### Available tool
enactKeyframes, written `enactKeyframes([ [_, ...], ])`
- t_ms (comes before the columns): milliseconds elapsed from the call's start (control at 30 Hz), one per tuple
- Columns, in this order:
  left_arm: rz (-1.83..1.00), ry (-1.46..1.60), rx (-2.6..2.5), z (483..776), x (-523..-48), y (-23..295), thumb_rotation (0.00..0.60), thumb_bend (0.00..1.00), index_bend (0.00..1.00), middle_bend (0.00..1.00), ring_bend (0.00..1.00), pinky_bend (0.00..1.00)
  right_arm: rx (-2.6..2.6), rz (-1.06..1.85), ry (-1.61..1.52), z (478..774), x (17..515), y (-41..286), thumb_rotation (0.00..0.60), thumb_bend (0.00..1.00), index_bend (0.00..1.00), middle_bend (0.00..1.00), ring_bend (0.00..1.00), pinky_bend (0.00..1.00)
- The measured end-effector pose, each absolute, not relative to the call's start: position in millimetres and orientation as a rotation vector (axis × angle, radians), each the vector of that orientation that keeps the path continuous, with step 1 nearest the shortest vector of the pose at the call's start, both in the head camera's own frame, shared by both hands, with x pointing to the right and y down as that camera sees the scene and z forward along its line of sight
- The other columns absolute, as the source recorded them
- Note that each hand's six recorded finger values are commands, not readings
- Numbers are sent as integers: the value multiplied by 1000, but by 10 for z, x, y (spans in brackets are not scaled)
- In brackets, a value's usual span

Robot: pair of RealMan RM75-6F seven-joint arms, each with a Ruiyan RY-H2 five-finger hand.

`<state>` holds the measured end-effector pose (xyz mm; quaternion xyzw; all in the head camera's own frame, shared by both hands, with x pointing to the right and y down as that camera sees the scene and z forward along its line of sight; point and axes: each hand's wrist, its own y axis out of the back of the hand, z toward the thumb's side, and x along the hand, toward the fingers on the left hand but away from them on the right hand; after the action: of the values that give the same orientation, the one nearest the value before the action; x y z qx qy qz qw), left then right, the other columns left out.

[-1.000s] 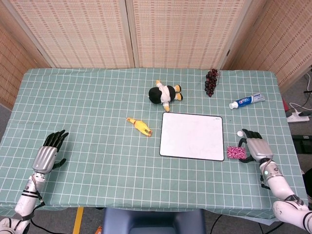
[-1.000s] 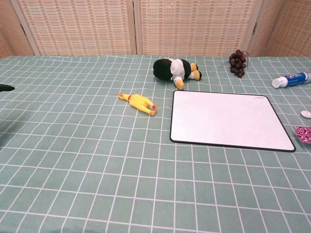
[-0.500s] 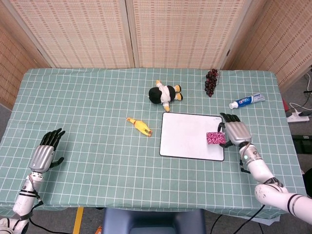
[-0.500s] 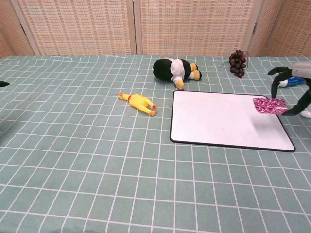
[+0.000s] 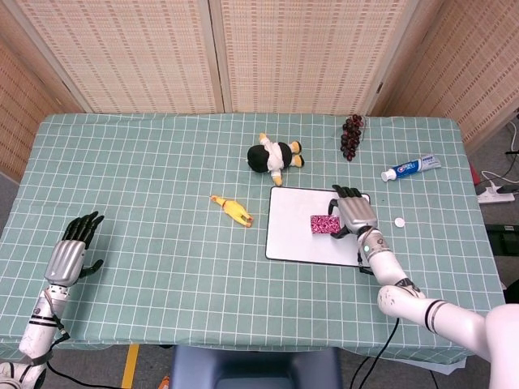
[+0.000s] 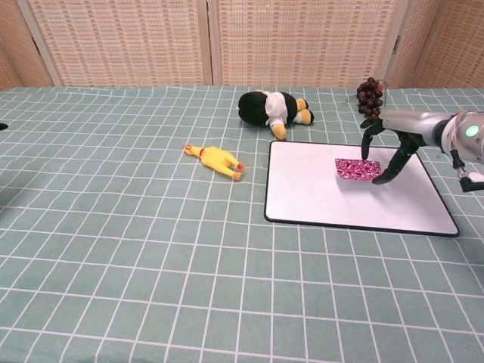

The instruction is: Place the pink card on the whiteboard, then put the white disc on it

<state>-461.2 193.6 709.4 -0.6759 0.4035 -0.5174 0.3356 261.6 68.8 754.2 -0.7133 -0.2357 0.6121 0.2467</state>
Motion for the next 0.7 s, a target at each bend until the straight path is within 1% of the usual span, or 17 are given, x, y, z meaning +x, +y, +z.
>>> enactKeyframes([
  [133,-1347,1056,-1764,7090,-4612,1936,600,189,0,0,0,0,-1956,1680,-637,7602,2577,690,600,188,432,0,0,0],
  [267,-1345,1056,-1763,7086,-4612,1935,600,190,0,0,0,0,-1961,1684,-631,7619,2572,689,600,39,376,0,0,0],
  [300,-1344,1056,-1763,7086,-4610,1935,600,189,0,0,0,0,-1964,1683,-631,7615,2571,688,600,28,370,0,0,0],
  [500,-1342,1055,-1763,7083,-4606,1937,600,188,0,0,0,0,-1959,1678,-640,7572,2595,674,600,20,341,0,0,0],
  [700,-1344,1054,-1768,7090,-4605,1939,600,189,0,0,0,0,-1896,1677,-650,7433,2752,620,600,20,366,0,0,0],
])
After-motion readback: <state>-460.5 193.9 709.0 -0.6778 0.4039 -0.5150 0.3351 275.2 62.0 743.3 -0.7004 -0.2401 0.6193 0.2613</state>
